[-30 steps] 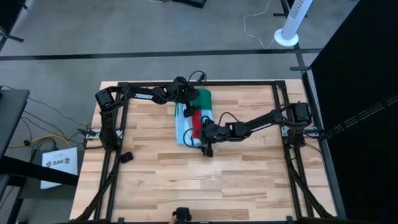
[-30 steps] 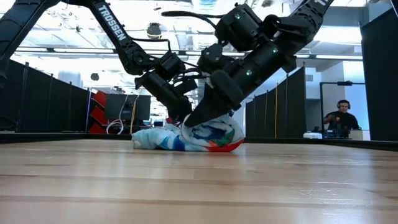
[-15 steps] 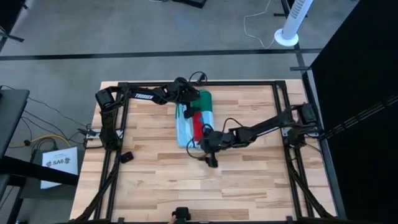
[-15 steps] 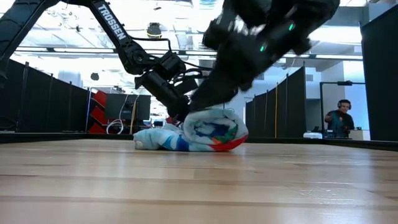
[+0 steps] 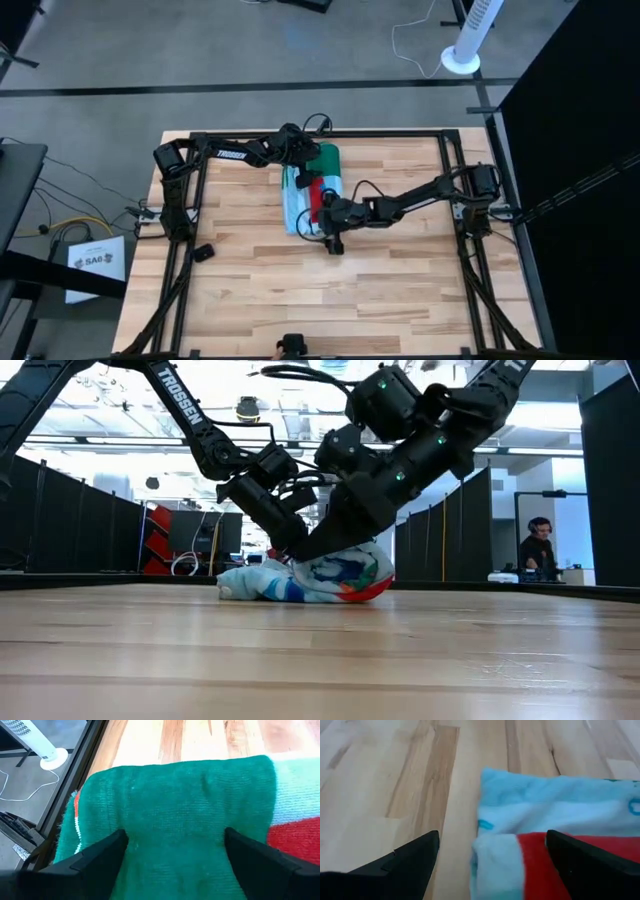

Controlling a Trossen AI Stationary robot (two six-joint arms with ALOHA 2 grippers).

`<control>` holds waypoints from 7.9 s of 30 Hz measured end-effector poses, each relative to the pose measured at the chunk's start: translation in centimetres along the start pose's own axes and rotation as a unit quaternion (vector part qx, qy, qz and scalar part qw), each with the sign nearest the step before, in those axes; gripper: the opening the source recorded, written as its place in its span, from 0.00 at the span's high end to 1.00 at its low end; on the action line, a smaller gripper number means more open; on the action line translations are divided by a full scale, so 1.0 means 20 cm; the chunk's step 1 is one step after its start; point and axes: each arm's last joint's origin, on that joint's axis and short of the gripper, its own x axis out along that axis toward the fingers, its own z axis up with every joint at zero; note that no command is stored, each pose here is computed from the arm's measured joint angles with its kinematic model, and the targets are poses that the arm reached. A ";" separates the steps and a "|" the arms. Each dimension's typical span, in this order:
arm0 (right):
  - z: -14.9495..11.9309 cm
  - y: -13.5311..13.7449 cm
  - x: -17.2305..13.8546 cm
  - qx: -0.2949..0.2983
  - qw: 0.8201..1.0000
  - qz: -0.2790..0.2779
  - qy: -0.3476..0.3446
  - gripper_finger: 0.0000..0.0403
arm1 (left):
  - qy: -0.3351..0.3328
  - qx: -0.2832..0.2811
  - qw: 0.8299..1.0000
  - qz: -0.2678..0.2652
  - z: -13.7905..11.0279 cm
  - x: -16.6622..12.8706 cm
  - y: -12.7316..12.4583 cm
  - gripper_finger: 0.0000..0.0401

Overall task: Roll towel
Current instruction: Roll the multicolor dinosaur print towel

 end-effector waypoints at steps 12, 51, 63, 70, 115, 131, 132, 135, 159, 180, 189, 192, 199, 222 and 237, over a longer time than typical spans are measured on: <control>0.02 -0.02 -0.07 -0.030 0.997 -0.055 0.035 0.12 | -0.001 -0.001 1.000 -0.004 0.00 0.00 0.00 0.19; -0.45 -0.12 -0.30 0.003 0.981 -0.018 -0.194 0.12 | 0.014 -0.003 1.000 0.002 -0.02 -0.01 0.02 0.19; -0.58 0.02 -0.10 0.065 0.968 0.014 -0.240 0.12 | 0.021 -0.042 0.999 0.001 -0.02 -0.01 0.01 0.19; -0.58 0.17 -0.11 0.092 0.968 0.044 -0.230 0.12 | 0.028 -0.055 0.998 0.011 -0.03 -0.01 0.01 0.19; -0.44 0.20 -0.13 0.081 0.992 0.035 -0.089 0.12 | 0.042 -0.095 0.994 0.039 -0.02 0.00 -0.01 0.19; -0.42 0.35 -0.24 0.121 0.982 -0.129 -0.067 0.12 | 0.046 -0.108 0.992 0.051 -0.01 0.00 -0.02 0.19; -0.41 0.35 -0.25 0.126 0.979 -0.141 -0.073 0.12 | 0.046 -0.108 0.992 0.051 -0.01 0.00 -0.02 0.19; -0.40 0.33 -0.22 0.131 0.973 -0.172 -0.076 0.12 | 0.046 -0.108 0.992 0.051 -0.01 0.00 -0.02 0.19; -0.37 0.29 -0.18 0.163 0.973 -0.152 -0.061 0.98 | 0.048 -0.136 0.987 0.066 -0.01 0.00 -0.01 0.19; -0.36 0.51 -0.26 0.110 0.989 -0.076 -0.059 0.99 | 0.056 -0.170 0.978 0.107 -0.02 -0.01 0.01 0.19; -0.23 0.27 -0.36 0.034 0.983 -0.170 -0.055 0.86 | 0.056 -0.166 0.979 0.104 -0.02 0.00 0.00 0.19; -0.22 0.17 -0.35 0.022 0.979 -0.196 -0.049 0.74 | 0.055 -0.164 0.979 0.103 -0.02 0.00 0.00 0.19; -0.23 0.06 -0.19 -0.015 0.982 -0.187 -0.002 0.57 | 0.053 -0.166 0.980 0.101 -0.02 0.00 0.00 0.19; -0.21 0.29 -0.19 -0.051 0.985 -0.162 0.033 0.95 | 0.050 -0.181 0.979 0.083 -0.02 0.00 0.00 0.23; -0.23 0.46 -0.25 -0.065 0.992 -0.103 0.043 0.77 | 0.055 -0.188 0.974 0.115 -0.03 -0.01 0.02 0.24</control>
